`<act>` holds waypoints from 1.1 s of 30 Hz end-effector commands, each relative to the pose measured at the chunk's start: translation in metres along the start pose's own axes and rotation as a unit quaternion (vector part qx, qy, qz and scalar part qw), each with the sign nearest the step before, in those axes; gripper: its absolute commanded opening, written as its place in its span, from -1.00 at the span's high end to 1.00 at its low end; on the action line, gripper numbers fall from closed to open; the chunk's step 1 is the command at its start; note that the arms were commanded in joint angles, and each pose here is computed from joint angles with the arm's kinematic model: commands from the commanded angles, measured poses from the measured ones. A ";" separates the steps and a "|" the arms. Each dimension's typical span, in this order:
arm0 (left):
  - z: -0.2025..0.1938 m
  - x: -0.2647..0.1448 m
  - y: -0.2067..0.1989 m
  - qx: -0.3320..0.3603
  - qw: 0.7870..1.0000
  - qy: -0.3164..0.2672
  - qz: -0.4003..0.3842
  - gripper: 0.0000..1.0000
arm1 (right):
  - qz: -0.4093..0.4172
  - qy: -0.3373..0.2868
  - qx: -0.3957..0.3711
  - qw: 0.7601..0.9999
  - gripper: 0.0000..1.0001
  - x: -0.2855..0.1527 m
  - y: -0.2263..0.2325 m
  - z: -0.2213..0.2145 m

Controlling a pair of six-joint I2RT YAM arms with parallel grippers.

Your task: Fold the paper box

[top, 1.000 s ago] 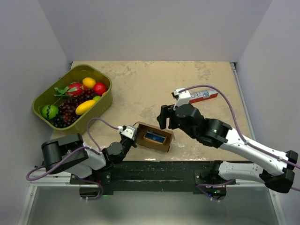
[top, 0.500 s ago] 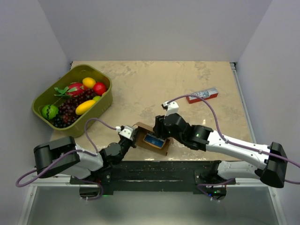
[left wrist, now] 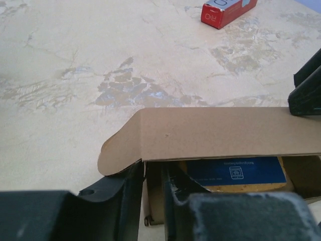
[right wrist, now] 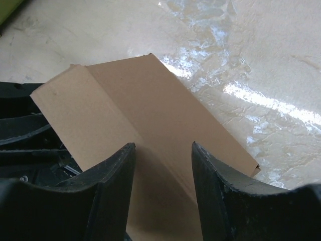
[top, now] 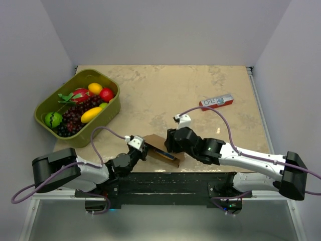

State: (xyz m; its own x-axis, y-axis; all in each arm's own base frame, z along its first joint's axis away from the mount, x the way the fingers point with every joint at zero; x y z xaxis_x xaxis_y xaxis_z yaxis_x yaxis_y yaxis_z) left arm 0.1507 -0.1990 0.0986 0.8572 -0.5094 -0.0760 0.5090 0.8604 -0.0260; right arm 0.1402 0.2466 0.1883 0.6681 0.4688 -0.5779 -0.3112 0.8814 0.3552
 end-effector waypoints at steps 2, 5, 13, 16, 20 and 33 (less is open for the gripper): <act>-0.018 -0.023 0.011 -0.013 1.000 0.024 -0.010 0.33 | -0.016 -0.011 0.017 1.000 -0.01 0.006 -0.004 -0.006; -0.017 -0.026 0.010 -0.023 0.999 0.029 -0.018 0.13 | -0.025 -0.012 0.016 0.999 -0.01 0.007 -0.007 -0.008; -0.033 -0.044 0.010 -0.077 0.993 0.079 -0.034 -0.19 | -0.031 -0.011 0.014 0.999 0.00 0.012 -0.007 -0.011; -0.033 -0.050 0.008 -0.105 0.989 0.087 -0.049 -0.18 | -0.035 -0.009 0.010 0.999 0.00 0.014 -0.008 -0.013; -0.019 -0.053 0.001 -0.127 0.986 0.073 -0.082 -0.18 | -0.039 -0.009 0.006 0.999 0.00 0.016 -0.008 -0.015; 0.015 -0.066 -0.004 -0.150 0.979 0.071 -0.122 -0.19 | -0.050 -0.008 0.001 0.999 -0.01 0.017 -0.012 -0.018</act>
State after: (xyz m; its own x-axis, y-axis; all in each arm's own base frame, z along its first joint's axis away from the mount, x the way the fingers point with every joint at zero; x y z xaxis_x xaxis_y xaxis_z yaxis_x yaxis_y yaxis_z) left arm 0.1012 -0.1758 0.1361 0.7102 -0.6993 -0.0813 0.6314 0.6838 -0.3657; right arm 0.1410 0.2455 0.1598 0.6766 0.3918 -0.6235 -0.2635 0.9195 0.2918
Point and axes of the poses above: each gripper's point midway between its finger pads, its own x axis out along the fingers, its own y axis along the line the jaws close on, z = x × y, the point moved 7 cm from there along -x, back along the fingers, and after that the axes turned 3 degrees about x, right-handed, at the moved point
